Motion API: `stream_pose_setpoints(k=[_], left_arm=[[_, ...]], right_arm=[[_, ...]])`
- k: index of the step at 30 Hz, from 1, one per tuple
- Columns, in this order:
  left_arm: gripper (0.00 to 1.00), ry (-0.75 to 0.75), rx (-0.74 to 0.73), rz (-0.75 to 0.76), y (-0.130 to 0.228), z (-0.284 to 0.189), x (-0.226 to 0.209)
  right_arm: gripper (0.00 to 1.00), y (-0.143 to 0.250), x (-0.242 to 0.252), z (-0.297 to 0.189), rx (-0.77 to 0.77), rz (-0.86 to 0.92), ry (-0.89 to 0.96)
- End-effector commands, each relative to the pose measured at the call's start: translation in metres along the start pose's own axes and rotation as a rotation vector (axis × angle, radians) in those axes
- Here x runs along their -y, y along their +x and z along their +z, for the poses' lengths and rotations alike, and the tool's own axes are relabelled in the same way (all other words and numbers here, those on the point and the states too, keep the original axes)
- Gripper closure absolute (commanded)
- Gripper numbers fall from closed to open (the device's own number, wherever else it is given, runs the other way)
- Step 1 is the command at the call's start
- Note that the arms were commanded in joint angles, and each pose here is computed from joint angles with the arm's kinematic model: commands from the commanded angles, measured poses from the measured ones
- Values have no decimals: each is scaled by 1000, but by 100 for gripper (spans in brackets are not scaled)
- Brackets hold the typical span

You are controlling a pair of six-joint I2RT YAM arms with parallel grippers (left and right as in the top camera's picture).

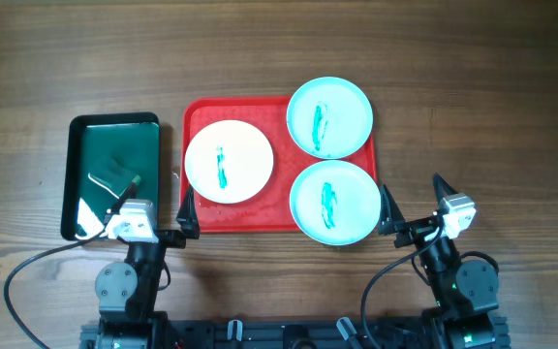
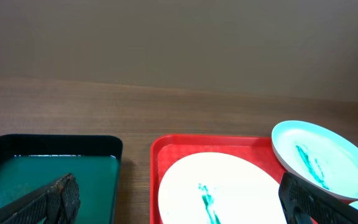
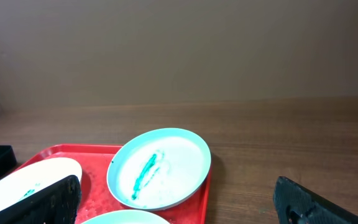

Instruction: Clean dirty plates on tray and stack at the side

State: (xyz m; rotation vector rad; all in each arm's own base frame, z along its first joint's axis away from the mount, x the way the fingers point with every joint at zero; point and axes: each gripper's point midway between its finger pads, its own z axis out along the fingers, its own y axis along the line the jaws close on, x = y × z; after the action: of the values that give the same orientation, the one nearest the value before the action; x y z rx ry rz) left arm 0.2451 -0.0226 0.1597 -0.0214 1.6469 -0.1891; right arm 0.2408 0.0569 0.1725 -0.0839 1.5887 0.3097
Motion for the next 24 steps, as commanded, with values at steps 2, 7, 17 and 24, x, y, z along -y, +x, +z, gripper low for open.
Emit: stream_pose_setpoints(k=[2,7,17,24], left_arm=[[0,18,0,16,2,0,3],[0,18,0,16,2,0,3],[0,18,0,16,2,0,3],[0,19,0,8,2,0,3]], right_arm=[[0,-1,1,0,5,13,5],[0,-1,2,0,6,-51,12],[0,-1,2,0,7,-49,12],[0,-2,2,0,9,-48,12]])
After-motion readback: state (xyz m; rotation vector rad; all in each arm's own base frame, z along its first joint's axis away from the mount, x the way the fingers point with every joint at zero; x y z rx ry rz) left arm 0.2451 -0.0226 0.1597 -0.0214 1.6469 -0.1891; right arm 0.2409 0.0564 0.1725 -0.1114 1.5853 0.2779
